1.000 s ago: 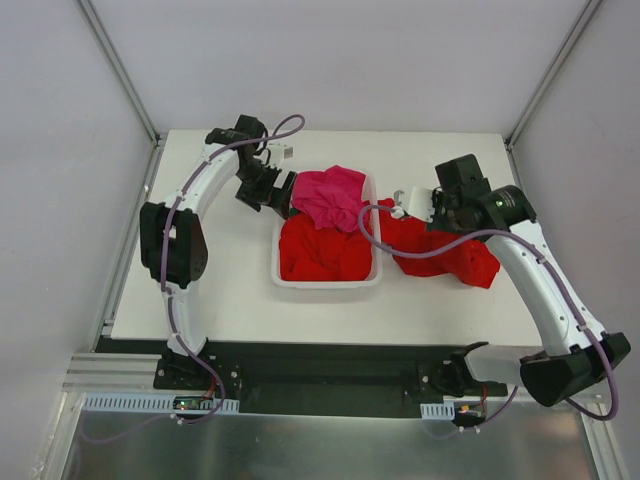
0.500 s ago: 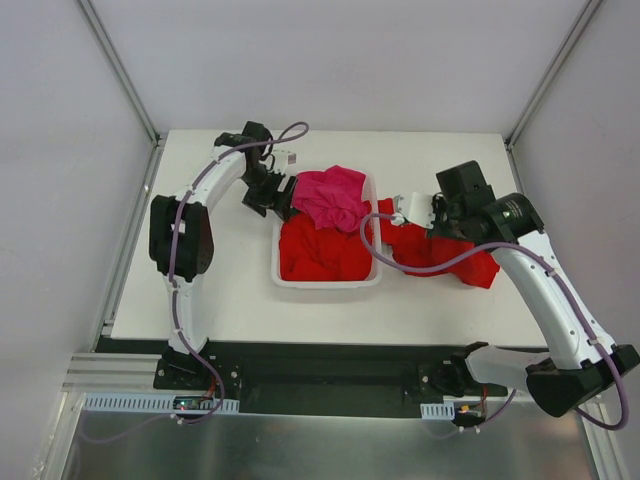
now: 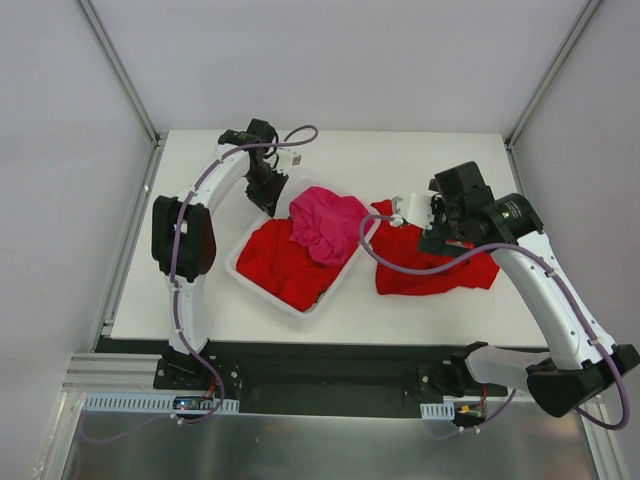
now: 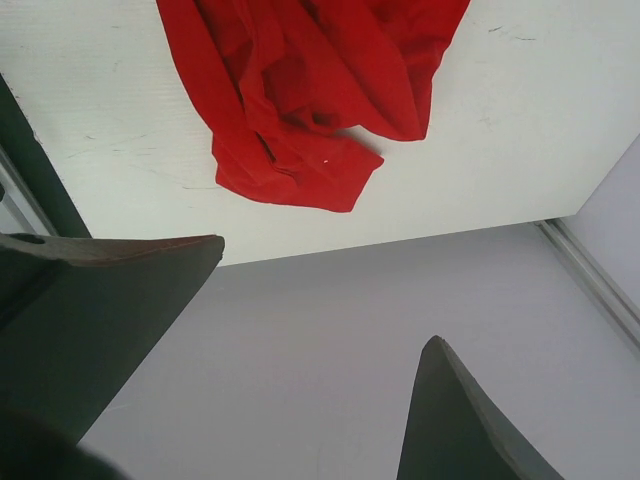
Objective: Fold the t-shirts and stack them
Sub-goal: Move the tshirt to the center of the board
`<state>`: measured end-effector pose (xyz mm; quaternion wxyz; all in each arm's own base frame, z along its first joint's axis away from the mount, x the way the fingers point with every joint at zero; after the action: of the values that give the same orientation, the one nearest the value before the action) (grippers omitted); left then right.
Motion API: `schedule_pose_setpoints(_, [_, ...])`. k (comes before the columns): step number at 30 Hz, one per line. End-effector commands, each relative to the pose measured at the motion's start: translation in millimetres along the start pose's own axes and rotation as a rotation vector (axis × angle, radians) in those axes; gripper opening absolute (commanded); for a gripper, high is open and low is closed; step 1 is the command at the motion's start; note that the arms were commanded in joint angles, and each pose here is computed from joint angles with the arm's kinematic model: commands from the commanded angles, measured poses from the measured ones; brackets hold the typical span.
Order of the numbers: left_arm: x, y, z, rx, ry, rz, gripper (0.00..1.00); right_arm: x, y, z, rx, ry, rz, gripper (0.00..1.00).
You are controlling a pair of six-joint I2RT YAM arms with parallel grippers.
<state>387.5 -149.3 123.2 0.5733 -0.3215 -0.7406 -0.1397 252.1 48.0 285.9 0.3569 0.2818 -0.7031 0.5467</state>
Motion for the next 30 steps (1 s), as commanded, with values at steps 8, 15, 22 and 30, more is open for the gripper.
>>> schedule_pose_setpoints(8, [83, 126, 11, -0.515, 0.149, -0.528, 0.00, 16, 2, 4, 0.002, -0.036, 0.033, 0.96])
schedule_pose_setpoints(15, [118, 184, -24, -0.716, 0.130, -0.669, 0.00, 19, 14, 11, -0.020, -0.032, -0.002, 0.96])
schedule_pose_setpoints(22, [104, 191, -52, -0.960, 0.111, -0.676, 0.00, 20, 20, 10, -0.039, -0.034, -0.020, 0.96])
schedule_pose_setpoints(30, [59, 176, -50, -1.075, 0.166, -0.620, 0.88, 21, 24, 10, -0.040, -0.032, -0.029, 0.96])
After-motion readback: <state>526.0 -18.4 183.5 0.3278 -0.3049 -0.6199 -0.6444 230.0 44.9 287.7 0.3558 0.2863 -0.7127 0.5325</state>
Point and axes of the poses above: each gripper's point midway between its finger pads, its own x axis back along the fingers, its own y axis along the line the jaws close on, z = x × y, the point moved 2 cm from there along x, back along the fingers, and after that the axes turned 6 degrees about -x, right-handed, at the moved point
